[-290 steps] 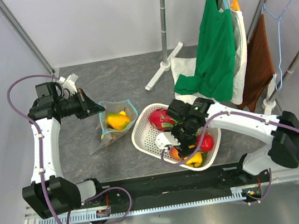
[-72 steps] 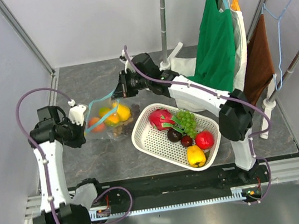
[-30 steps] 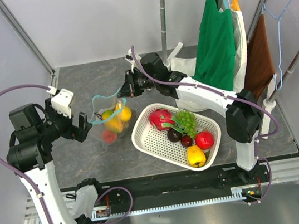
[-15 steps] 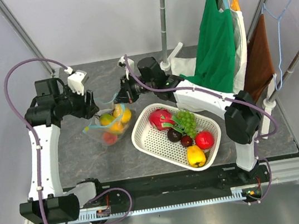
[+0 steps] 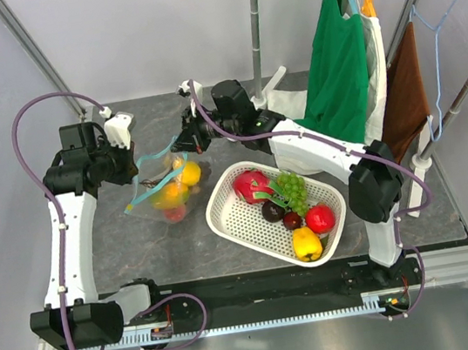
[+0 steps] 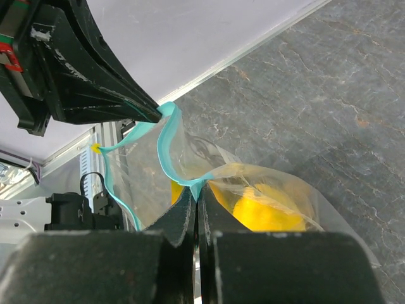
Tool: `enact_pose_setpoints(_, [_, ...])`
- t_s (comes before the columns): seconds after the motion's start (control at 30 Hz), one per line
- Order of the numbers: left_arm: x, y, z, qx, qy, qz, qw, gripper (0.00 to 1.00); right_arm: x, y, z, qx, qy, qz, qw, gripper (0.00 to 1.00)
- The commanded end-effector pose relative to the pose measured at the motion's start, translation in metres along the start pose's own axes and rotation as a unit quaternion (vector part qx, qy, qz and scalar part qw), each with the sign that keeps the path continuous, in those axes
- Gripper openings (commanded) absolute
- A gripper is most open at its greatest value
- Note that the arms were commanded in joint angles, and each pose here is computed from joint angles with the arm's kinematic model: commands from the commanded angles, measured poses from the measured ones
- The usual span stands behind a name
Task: Place the food in the zip-top bag and seal the zipper
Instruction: Adjust the zipper food storage bag at the center of the board.
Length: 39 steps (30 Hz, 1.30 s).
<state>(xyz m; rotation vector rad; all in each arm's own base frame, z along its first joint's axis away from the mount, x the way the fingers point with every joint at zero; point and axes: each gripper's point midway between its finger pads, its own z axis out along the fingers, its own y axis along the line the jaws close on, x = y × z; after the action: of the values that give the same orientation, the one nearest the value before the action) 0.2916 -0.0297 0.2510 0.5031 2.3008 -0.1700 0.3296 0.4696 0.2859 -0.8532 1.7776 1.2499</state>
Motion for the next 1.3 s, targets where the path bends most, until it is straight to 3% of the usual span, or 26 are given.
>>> enact_pose_setpoints(0.0, [-0.015,0.005,-0.018,-0.029,-0.029,-0.006,0.999,0.20,-0.027,0.010,-0.003,-0.024,-0.035,-0.037,0.998,0.00])
enact_pose_setpoints(0.07, [-0.016,0.000,-0.018,-0.015,-0.034,-0.010,0.999,0.48,-0.024,0.012,-0.004,-0.027,-0.032,-0.029,0.999,0.00])
enact_pose_setpoints(0.33, [-0.012,-0.010,-0.001,0.003,-0.014,0.003,1.000,0.55,-0.025,0.015,-0.006,-0.032,-0.031,-0.026,0.999,0.00])
enact_pose_setpoints(0.4, [-0.009,-0.008,0.004,-0.003,-0.006,0.003,1.000,0.52,-0.022,0.016,-0.006,-0.037,-0.027,-0.025,0.999,0.00])
enact_pose_setpoints(0.43, [-0.008,-0.005,0.005,-0.010,-0.002,0.003,1.000,0.45,-0.022,0.016,-0.006,-0.036,-0.028,-0.026,0.999,0.00])
enact_pose_setpoints(0.47, [-0.008,-0.003,0.004,-0.014,-0.001,0.002,1.000,0.24,-0.022,0.014,-0.006,-0.034,-0.029,-0.032,0.999,0.00])
enact_pose_setpoints(0.53, [-0.007,-0.005,-0.002,-0.015,0.000,0.001,1.000,0.02,-0.020,0.009,-0.004,-0.024,-0.029,-0.036,0.999,0.00])
enact_pose_setpoints(0.73, [-0.017,-0.015,-0.048,-0.025,-0.023,-0.014,0.999,0.02,-0.022,-0.010,0.008,0.003,-0.034,-0.046,0.998,0.00])
enact_pose_setpoints(0.8, [-0.021,-0.016,-0.057,-0.027,-0.032,-0.016,0.999,0.02,-0.023,-0.013,0.013,0.003,-0.034,-0.037,0.999,0.10])
enact_pose_setpoints(0.83, [-0.020,-0.021,-0.058,-0.017,-0.030,-0.023,0.999,0.02,-0.025,-0.016,0.015,0.008,-0.037,-0.037,0.999,0.32])
enact_pose_setpoints(0.9, [-0.012,-0.028,-0.050,0.002,-0.016,-0.040,0.999,0.02,-0.026,-0.019,0.013,0.017,-0.037,-0.047,0.998,0.49])
enact_pose_setpoints(0.93, [-0.009,-0.033,-0.045,0.018,-0.012,-0.045,0.999,0.02,-0.026,-0.022,0.010,0.027,-0.036,-0.051,0.998,0.68])
enact_pose_setpoints(1.1, [0.008,-0.038,-0.016,0.045,0.012,-0.064,0.997,0.02,-0.036,-0.033,-0.043,0.071,-0.025,-0.068,0.995,0.82])
enact_pose_setpoints(1.2, [0.002,-0.039,-0.012,0.053,0.009,-0.068,0.996,0.02,-0.029,-0.038,-0.087,0.091,0.008,-0.080,0.993,0.87])
enact_pose_setpoints(1.27, [-0.006,-0.038,-0.013,0.053,0.002,-0.069,0.996,0.02,0.000,-0.040,-0.112,0.095,0.064,-0.106,0.988,0.87])
